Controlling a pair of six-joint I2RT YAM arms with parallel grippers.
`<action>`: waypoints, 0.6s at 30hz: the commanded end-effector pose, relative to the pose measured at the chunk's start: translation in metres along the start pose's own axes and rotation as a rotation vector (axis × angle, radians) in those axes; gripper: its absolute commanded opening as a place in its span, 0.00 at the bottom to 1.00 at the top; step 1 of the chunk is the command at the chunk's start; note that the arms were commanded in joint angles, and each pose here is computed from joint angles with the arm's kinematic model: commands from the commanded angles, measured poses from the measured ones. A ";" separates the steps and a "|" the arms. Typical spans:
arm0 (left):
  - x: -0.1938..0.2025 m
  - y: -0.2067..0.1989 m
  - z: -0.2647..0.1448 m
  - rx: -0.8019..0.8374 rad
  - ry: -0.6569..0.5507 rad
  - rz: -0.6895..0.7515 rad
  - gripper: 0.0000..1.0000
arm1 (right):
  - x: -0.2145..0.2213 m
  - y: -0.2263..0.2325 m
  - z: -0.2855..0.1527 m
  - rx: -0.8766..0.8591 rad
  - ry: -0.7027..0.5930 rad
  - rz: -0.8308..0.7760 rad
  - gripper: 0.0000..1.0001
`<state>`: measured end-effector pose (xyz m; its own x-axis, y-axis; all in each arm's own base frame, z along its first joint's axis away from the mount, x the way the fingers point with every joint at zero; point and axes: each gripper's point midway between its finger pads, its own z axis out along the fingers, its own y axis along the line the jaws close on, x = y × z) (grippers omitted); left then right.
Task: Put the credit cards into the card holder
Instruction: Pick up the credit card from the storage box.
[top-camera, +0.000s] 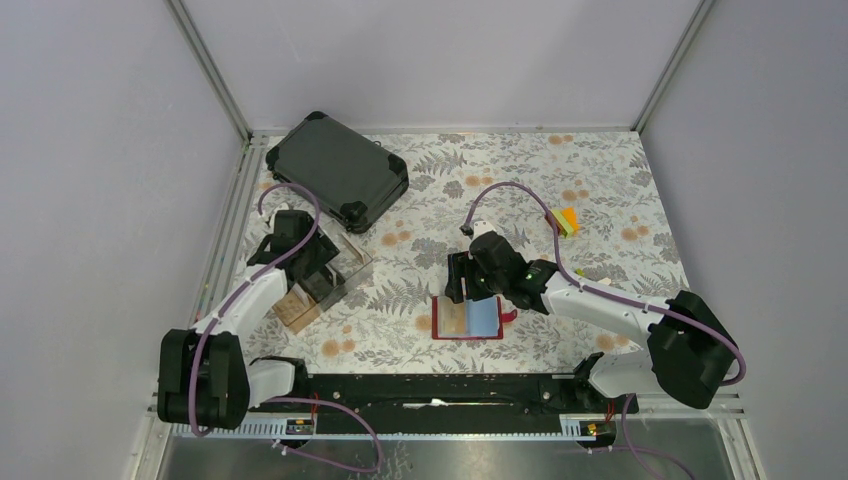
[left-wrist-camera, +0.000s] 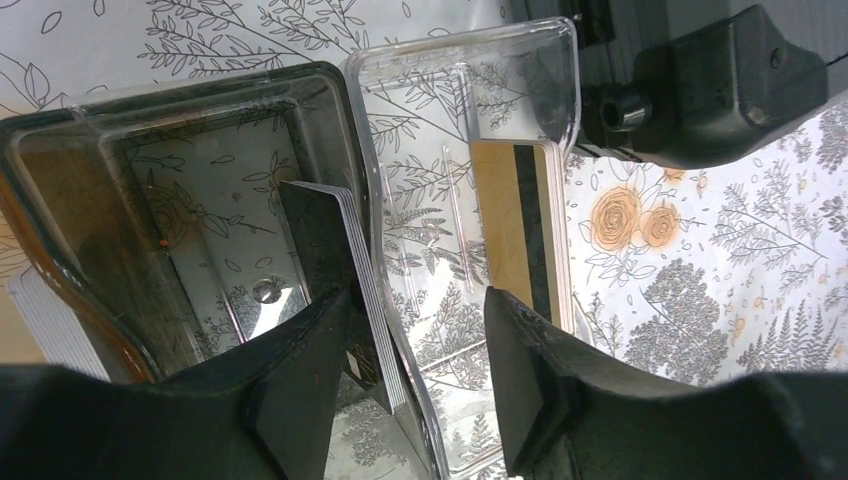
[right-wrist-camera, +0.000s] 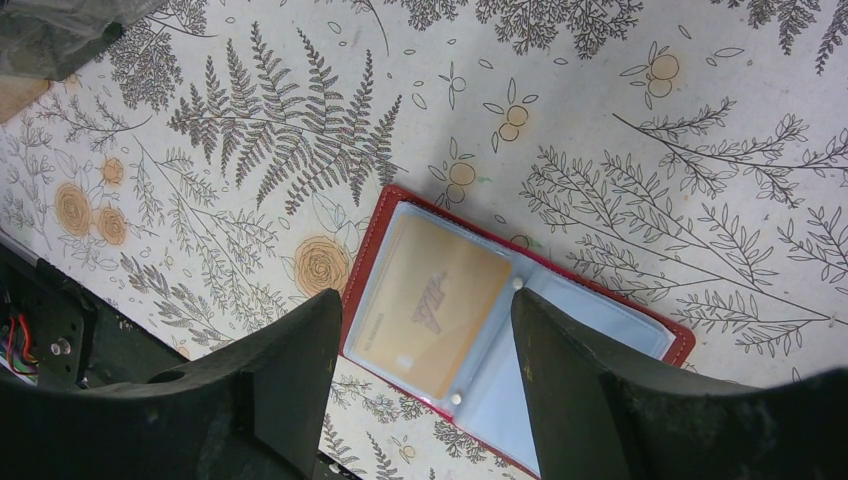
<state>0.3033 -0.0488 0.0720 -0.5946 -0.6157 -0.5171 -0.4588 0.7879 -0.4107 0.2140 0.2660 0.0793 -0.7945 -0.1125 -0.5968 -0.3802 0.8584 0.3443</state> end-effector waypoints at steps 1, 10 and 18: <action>-0.016 -0.015 -0.009 0.071 -0.066 0.000 0.52 | -0.006 0.001 -0.004 0.006 -0.035 0.000 0.70; -0.016 -0.010 -0.010 0.044 -0.068 0.000 0.42 | -0.005 0.001 -0.003 0.005 -0.027 0.002 0.70; -0.016 -0.004 -0.011 0.017 -0.074 0.000 0.29 | -0.002 0.000 -0.001 0.008 -0.017 0.003 0.69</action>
<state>0.3025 -0.0456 0.0801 -0.5763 -0.6140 -0.5393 -0.4552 0.7893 -0.4122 0.2138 0.2661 0.0792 -0.7960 -0.1098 -0.5952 -0.3775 0.8588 0.3464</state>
